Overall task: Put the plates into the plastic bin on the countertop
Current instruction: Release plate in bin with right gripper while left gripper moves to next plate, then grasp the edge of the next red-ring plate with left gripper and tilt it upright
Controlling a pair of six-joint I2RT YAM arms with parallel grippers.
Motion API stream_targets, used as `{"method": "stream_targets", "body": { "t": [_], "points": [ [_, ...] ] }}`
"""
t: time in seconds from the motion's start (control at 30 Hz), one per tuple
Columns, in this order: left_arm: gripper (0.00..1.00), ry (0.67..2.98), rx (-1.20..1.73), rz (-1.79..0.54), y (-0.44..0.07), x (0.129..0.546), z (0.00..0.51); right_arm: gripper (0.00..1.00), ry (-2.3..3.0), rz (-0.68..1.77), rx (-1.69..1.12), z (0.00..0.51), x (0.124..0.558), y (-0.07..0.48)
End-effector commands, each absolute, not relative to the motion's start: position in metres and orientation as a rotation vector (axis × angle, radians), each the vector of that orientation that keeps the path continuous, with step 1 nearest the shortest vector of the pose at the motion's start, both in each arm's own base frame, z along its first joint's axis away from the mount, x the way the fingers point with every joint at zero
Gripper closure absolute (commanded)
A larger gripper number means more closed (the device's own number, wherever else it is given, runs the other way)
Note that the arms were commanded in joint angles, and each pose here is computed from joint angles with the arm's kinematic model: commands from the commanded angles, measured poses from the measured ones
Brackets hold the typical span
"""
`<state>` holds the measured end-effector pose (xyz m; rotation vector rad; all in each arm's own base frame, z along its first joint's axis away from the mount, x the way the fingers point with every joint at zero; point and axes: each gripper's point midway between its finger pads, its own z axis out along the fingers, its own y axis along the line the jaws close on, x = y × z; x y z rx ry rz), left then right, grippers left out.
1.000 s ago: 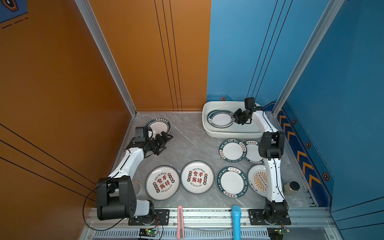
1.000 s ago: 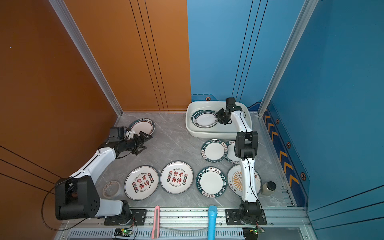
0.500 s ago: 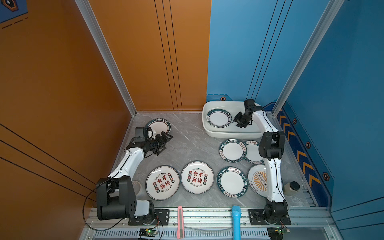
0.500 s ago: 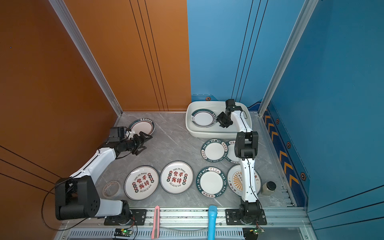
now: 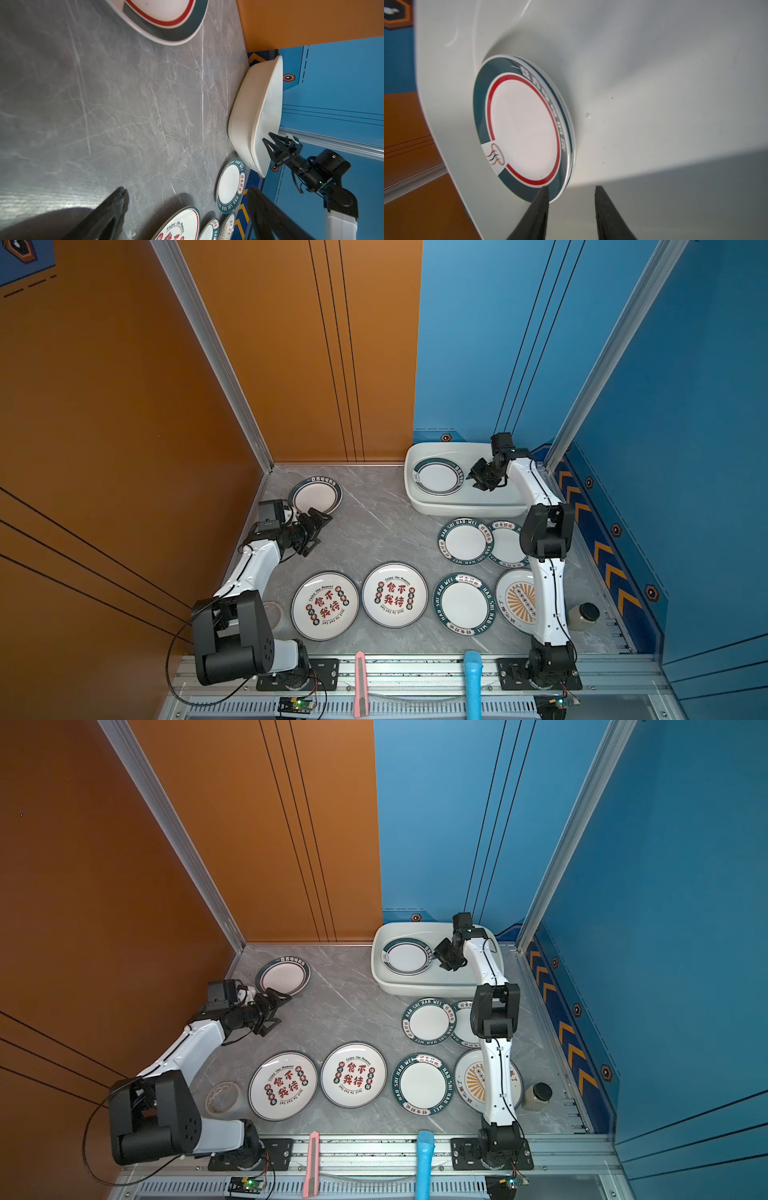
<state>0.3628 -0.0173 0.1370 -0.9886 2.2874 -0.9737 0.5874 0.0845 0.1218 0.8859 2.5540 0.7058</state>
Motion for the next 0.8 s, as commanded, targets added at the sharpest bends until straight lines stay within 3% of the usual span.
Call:
{"method": "stream_targets", "body": {
  "t": [0.0,0.33,0.77],
  "points": [
    [0.09,2.235,-1.092,-0.891,0.005,0.368,0.128,0.6,2.459,0.699,0.802,0.187,0.581,0.075],
    [0.09,2.088,-1.326,-0.785,0.049,0.388,0.092,0.59,2.482,0.641,0.752,0.208,0.54,0.063],
    [0.13,2.078,-1.368,-0.779,0.069,0.442,0.056,0.58,2.492,0.593,0.792,0.21,0.493,0.042]
  ]
}}
